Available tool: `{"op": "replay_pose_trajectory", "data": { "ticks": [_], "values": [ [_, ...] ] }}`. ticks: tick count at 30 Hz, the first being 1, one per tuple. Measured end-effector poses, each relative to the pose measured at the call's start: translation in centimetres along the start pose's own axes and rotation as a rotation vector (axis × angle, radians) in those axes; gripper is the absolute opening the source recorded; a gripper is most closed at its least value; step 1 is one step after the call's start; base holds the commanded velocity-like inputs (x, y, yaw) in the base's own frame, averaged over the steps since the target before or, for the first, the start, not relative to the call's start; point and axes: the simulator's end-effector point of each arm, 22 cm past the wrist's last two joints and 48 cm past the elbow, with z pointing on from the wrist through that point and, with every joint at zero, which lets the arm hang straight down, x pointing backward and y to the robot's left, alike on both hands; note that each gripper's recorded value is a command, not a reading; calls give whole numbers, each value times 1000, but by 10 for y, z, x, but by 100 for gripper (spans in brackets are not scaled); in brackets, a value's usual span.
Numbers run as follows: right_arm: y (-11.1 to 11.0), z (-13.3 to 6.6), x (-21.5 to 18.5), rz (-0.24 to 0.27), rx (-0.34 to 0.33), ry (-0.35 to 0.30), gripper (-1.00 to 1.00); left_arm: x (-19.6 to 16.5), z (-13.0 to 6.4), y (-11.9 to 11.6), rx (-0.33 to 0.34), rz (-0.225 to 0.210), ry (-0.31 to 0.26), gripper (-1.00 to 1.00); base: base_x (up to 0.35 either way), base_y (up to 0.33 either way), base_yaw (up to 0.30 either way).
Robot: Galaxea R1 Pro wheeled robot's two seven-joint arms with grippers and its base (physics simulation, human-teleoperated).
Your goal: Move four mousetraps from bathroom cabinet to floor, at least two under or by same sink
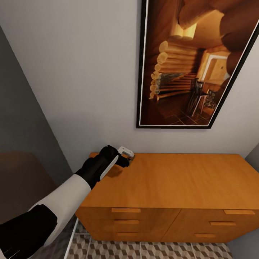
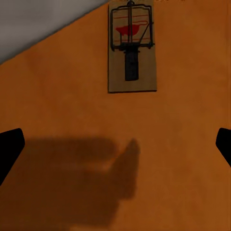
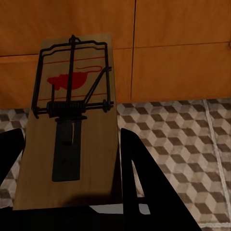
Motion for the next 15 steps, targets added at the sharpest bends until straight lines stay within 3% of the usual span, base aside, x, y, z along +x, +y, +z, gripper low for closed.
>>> {"op": "replay_pose_trajectory", "data": {
  "ticks": [15],
  "values": [
    [0, 0, 0, 0, 0, 0, -100, -1, 0, 0, 0, 2, -3, 100, 0, 0, 0]
  ]
}}
